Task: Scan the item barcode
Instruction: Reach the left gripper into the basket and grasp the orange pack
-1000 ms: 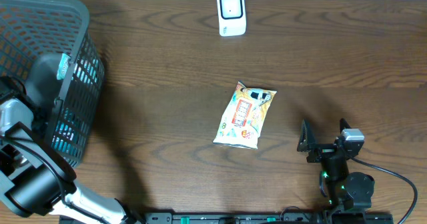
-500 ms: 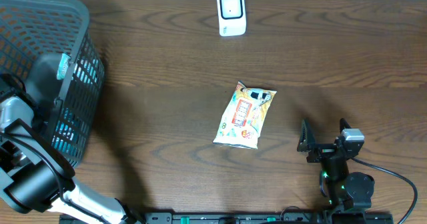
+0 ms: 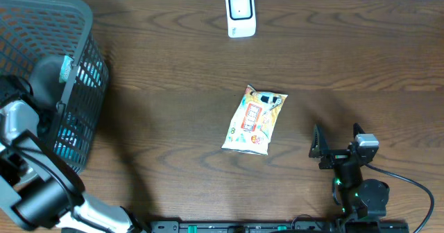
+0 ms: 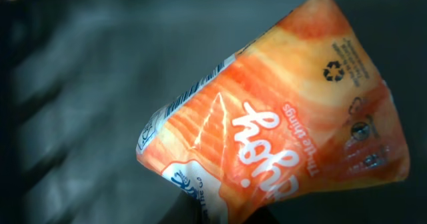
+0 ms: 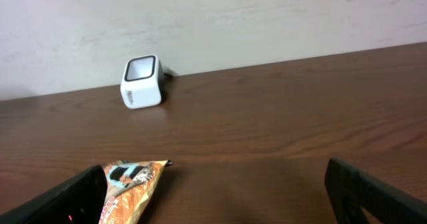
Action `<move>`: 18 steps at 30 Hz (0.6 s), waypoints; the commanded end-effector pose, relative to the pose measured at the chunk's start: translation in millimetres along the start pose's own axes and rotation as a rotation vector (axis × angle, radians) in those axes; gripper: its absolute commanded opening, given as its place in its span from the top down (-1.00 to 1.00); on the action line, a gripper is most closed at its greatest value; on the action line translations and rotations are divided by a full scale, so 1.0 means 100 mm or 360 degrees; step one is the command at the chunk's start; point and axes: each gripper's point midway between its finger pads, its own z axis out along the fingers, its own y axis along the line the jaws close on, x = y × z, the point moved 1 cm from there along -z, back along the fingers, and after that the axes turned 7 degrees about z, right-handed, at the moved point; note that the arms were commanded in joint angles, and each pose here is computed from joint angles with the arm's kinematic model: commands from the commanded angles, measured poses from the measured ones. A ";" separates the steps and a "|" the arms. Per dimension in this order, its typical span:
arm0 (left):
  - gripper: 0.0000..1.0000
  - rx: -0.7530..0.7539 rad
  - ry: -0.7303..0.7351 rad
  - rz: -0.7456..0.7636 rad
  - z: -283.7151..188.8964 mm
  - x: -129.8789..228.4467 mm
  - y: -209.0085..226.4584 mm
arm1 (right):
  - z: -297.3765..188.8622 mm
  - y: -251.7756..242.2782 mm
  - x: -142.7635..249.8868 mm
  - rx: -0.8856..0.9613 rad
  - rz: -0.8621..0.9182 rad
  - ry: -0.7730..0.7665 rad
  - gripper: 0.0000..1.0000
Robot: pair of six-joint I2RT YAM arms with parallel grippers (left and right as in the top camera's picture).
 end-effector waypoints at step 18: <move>0.86 0.1311 -0.0441 0.0138 -2.33 -0.19 -0.56 | 0.00 0.00 0.00 0.0005 -0.0017 -0.0004 -0.99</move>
